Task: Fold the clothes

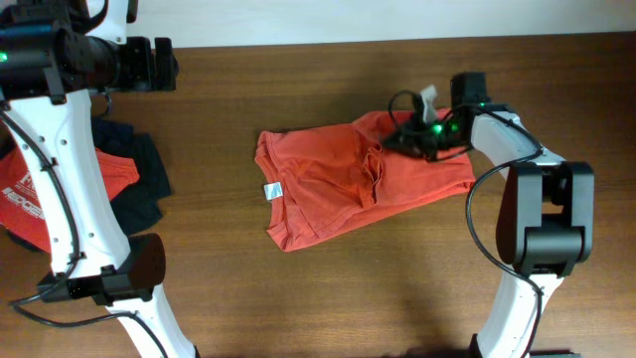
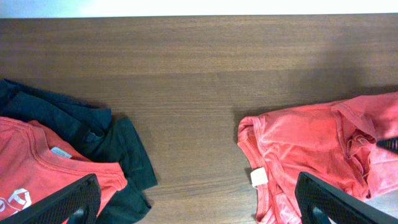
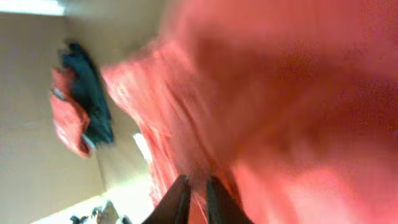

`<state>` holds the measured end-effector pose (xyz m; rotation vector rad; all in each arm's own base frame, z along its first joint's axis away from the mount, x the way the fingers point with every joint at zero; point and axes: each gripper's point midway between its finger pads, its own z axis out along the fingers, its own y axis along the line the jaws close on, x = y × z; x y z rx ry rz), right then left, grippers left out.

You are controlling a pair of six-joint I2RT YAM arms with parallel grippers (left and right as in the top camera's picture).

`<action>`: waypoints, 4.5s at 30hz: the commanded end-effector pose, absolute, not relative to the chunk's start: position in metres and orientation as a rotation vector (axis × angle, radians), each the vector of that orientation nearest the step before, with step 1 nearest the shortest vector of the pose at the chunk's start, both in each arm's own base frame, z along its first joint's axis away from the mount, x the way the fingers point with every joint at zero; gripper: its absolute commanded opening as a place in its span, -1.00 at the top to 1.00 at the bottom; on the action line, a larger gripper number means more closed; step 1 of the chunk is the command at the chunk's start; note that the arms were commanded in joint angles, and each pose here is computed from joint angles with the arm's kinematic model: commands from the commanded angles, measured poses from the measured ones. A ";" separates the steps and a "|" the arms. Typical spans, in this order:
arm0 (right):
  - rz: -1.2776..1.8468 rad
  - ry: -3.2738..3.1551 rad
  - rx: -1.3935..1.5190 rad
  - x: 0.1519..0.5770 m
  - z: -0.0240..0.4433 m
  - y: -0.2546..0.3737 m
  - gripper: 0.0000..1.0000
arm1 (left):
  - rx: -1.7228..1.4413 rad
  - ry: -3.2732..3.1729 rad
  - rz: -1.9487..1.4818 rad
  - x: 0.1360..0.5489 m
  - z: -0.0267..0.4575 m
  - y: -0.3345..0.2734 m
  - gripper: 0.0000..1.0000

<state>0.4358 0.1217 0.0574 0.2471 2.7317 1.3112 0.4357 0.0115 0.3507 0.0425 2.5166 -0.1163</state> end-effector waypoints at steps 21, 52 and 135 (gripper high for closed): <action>0.686 3.195 -0.366 0.326 0.049 0.150 0.91 | 0.050 2.521 -0.101 0.438 0.348 0.015 -0.99; 0.925 2.816 -0.226 0.431 0.026 0.220 0.91 | 0.050 2.521 -0.101 0.438 0.348 0.015 -0.99; 0.607 2.829 1.156 0.314 0.047 -0.089 -0.60 | 0.393 3.139 -0.815 0.320 -0.016 -0.155 -0.99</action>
